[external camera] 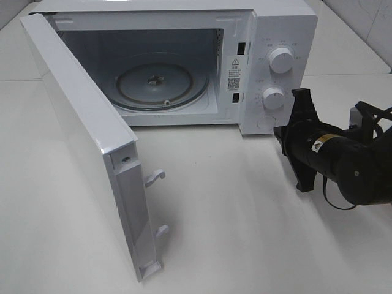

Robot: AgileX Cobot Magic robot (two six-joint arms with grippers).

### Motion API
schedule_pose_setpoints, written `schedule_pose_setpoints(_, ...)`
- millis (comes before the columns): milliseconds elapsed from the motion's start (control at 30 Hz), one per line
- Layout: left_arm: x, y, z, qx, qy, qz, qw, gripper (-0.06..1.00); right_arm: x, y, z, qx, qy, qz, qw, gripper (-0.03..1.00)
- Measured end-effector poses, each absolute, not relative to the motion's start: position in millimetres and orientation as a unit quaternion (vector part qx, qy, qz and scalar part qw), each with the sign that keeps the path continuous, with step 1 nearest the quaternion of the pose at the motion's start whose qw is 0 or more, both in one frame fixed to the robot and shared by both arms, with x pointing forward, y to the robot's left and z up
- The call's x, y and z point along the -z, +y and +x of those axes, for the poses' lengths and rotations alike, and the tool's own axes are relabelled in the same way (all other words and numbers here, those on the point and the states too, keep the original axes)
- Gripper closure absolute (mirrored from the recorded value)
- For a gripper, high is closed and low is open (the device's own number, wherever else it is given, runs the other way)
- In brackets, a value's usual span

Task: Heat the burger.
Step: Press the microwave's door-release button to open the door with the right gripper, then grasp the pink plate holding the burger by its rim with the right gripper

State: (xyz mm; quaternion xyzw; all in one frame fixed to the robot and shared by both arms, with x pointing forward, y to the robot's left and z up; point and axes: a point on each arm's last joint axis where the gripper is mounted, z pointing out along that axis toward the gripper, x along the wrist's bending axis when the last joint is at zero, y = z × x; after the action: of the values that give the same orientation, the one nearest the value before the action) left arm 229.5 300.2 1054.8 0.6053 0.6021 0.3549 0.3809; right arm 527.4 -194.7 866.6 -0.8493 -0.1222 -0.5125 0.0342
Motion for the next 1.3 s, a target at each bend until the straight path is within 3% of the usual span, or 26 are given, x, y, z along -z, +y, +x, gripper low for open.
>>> schedule_pose_setpoints(300, -1054.8, 300.2, 229.5, -0.355, 0.602, 0.605, 0.381, -0.04, -895.2, -202.1, 502.8, 0.519, -0.244, -0.819, -0.024, 0.94)
schedule_pose_setpoints(533, -1054.8, 300.2, 229.5, -0.355, 0.602, 0.605, 0.381, -0.04, -915.6, -208.9, 477.3, 0.43, -0.417, -0.796, -0.092, 0.94)
schedule_pose_setpoints(900, -1054.8, 300.2, 229.5, -0.355, 0.602, 0.605, 0.381, -0.04, -943.4, -213.1, 447.7, 0.351, -0.601, -0.708, -0.12, 0.94)
schedule_pose_setpoints(1033, -1054.8, 300.2, 229.5, -0.355, 0.602, 0.605, 0.381, -0.04, -942.5, -213.3, 440.5, 0.32, -0.65, -0.68, -0.115, 0.86)
schedule_pose_setpoints(1067, -1054.8, 300.2, 229.5, -0.355, 0.602, 0.605, 0.381, -0.04, -942.4, -212.3, 439.2, 0.305, -0.67, -0.668, -0.108, 0.77)
schedule_pose_setpoints(1133, -1054.8, 300.2, 229.5, -0.355, 0.602, 0.605, 0.381, -0.04, -943.5, -211.3, 439.6, 0.299, -0.677, -0.665, -0.104, 0.72)
schedule_pose_setpoints(1167, -1054.8, 300.2, 229.5, -0.355, 0.602, 0.605, 0.381, -0.04, -948.6, -208.7, 442.5, 0.291, -0.692, -0.653, -0.099, 0.6)
schedule_pose_setpoints(1200, -1054.8, 300.2, 229.5, -0.355, 0.602, 0.605, 0.381, -0.04, -948.6, -208.7, 442.5, 0.291, -0.692, -0.653, -0.099, 0.6)
schedule_pose_setpoints(1233, -1054.8, 300.2, 229.5, -0.355, 0.602, 0.605, 0.381, -0.04, -951.9, -207.2, 444.1, 0.284, -0.7, -0.648, -0.095, 0.51)
schedule_pose_setpoints(1267, -1054.8, 300.2, 229.5, -0.355, 0.602, 0.605, 0.381, -0.04, -958.6, -205.1, 447.4, 0.271, -0.718, -0.635, -0.091, 0.34)
schedule_pose_setpoints(1300, -1054.8, 300.2, 229.5, -0.355, 0.602, 0.605, 0.381, -0.04, -958.6, -205.1, 447.4, 0.271, -0.718, -0.635, -0.091, 0.34)
